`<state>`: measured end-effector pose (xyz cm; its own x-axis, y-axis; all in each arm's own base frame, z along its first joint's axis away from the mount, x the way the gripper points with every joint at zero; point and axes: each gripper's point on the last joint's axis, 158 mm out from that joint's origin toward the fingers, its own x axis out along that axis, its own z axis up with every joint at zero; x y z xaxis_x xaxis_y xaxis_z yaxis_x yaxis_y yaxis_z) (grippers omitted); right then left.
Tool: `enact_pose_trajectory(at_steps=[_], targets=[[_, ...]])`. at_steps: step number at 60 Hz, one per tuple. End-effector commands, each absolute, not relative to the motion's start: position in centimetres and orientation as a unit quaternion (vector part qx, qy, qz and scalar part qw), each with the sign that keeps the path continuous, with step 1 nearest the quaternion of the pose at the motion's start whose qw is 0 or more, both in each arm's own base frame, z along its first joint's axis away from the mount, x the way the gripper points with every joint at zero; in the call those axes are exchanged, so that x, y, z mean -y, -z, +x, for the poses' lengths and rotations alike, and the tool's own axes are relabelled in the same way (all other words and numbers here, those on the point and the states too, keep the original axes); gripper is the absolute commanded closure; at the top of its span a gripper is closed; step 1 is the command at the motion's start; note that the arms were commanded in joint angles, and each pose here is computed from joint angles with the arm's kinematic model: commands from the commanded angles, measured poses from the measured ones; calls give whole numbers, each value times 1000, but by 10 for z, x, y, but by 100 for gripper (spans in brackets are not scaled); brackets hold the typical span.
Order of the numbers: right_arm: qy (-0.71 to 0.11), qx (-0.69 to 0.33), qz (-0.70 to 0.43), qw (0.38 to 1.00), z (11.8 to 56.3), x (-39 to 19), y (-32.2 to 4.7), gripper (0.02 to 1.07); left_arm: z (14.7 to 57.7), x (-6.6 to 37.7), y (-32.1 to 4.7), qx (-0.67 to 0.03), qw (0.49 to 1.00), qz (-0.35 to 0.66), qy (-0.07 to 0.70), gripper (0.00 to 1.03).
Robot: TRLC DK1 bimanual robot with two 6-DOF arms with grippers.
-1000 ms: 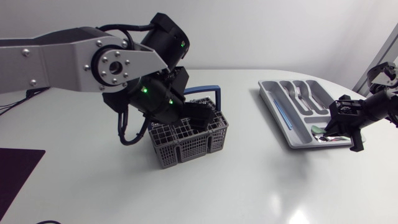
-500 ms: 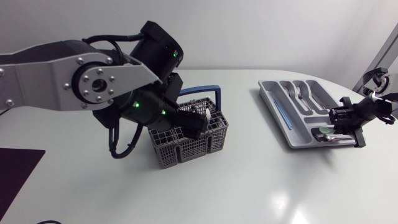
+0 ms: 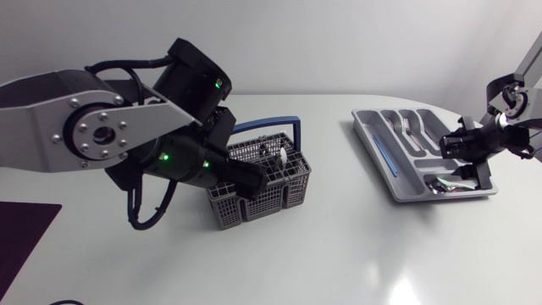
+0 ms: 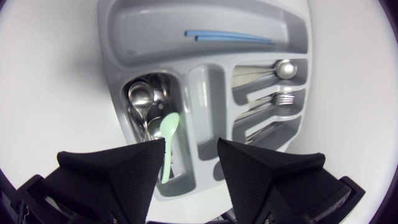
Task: Unload the cutlery basket into the drawer organizer.
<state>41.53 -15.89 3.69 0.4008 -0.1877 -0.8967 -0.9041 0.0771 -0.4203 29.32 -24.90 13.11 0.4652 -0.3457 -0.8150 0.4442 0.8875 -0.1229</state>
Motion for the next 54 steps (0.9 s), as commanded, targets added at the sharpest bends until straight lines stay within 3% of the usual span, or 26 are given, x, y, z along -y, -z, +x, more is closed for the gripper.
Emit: enact_pose_trajectory(at_steps=[1,33,54], targets=[[-298,-445,-592,602,412,135,-58,32,292,242,-128,-457,857,63,231,11],[-358,-408,-436,717,357,-85,-120,31,289,234,-122,-449,859,72,235,11],[-366,-391,-354,767,336,-186,-156,31,288,224,-118,-450,860,76,230,10]])
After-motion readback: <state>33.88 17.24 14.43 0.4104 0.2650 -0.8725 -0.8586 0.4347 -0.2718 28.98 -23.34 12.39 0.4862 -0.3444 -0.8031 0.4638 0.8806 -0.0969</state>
